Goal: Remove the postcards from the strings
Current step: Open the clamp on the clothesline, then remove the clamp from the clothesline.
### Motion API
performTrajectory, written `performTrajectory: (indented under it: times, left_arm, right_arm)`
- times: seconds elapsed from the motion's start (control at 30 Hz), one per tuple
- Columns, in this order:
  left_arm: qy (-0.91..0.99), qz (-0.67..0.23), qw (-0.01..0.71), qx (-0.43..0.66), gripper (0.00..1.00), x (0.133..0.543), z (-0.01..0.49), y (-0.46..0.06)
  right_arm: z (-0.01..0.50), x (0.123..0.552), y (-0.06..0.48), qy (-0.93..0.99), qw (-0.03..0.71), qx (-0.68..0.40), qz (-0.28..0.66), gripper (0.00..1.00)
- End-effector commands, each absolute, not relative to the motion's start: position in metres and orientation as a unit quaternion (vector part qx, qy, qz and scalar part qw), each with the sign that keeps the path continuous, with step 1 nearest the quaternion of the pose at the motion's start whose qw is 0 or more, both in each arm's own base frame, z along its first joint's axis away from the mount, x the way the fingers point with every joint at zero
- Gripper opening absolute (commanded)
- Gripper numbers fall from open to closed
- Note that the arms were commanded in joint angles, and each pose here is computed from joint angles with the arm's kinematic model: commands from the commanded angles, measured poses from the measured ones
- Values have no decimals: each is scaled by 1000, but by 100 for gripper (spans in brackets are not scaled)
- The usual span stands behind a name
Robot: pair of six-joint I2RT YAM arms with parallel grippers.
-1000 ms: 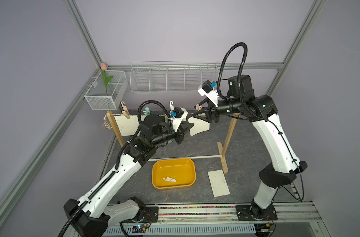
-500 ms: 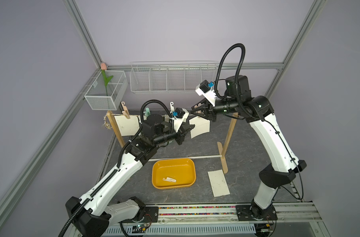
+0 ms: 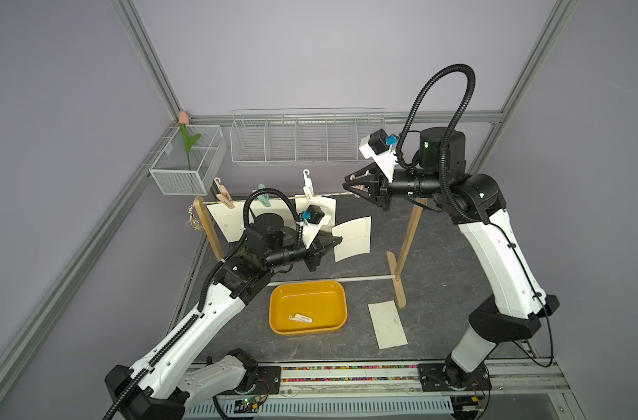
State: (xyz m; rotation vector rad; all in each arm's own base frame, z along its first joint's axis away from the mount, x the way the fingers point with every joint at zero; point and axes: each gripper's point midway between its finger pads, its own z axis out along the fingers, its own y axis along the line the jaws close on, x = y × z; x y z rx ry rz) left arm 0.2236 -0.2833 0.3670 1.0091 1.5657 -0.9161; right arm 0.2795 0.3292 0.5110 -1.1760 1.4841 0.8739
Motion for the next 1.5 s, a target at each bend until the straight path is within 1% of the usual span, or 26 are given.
performTrajectory:
  times: [0.0, 0.13, 0.17, 0.23, 0.3, 0.43, 0.47, 0.6, 0.73, 0.9, 1.03, 1.07, 1.17, 1.3, 1.4, 1.47]
  left_arm:
    - [642, -389, 501, 431, 0, 208, 367, -278]
    - [634, -393, 509, 431, 0, 196, 375, -270]
    - [632, -394, 510, 430, 0, 194, 377, -269]
    - [629, -395, 513, 430, 0, 188, 380, -265]
    - [626, -396, 516, 431, 0, 182, 384, -260]
    - [621, -397, 522, 430, 0, 168, 391, -250]
    - [620, -398, 523, 429, 0, 164, 393, -247]
    - [615, -411, 522, 423, 0, 145, 399, -235]
    - [621, -422, 510, 419, 0, 125, 397, -223]
    - [631, -406, 522, 406, 0, 110, 396, -202]
    - [643, -399, 515, 403, 0, 104, 391, -194]
    - [648, -400, 508, 403, 0, 103, 388, -194]
    - [666, -407, 476, 405, 0, 102, 373, -198]
    - [685, -420, 440, 400, 0, 102, 356, -202]
    - [691, -430, 432, 389, 0, 102, 347, -203]
    - [691, -435, 431, 383, 0, 101, 344, -203]
  right_arm:
    - [524, 276, 328, 603, 525, -481, 360, 22]
    - [517, 279, 331, 613, 522, -477, 353, 23]
    - [516, 280, 332, 614, 523, -476, 350, 27]
    - [514, 280, 332, 616, 525, -475, 346, 43]
    - [515, 278, 332, 615, 529, -475, 341, 49]
    - [529, 269, 323, 607, 548, -470, 332, 69]
    - [535, 265, 319, 603, 554, -469, 331, 71]
    - [556, 248, 301, 590, 583, -452, 327, 75]
    - [562, 224, 276, 586, 603, -431, 329, 76]
    - [527, 189, 252, 590, 601, -413, 348, 77]
    - [477, 162, 251, 579, 580, -436, 371, 77]
    - [460, 162, 254, 586, 570, -438, 374, 77]
    - [435, 168, 263, 588, 569, -432, 378, 76]
    - [424, 189, 277, 581, 594, -411, 375, 75]
    - [428, 207, 285, 573, 618, -391, 371, 79]
    - [433, 218, 290, 565, 634, -373, 373, 85]
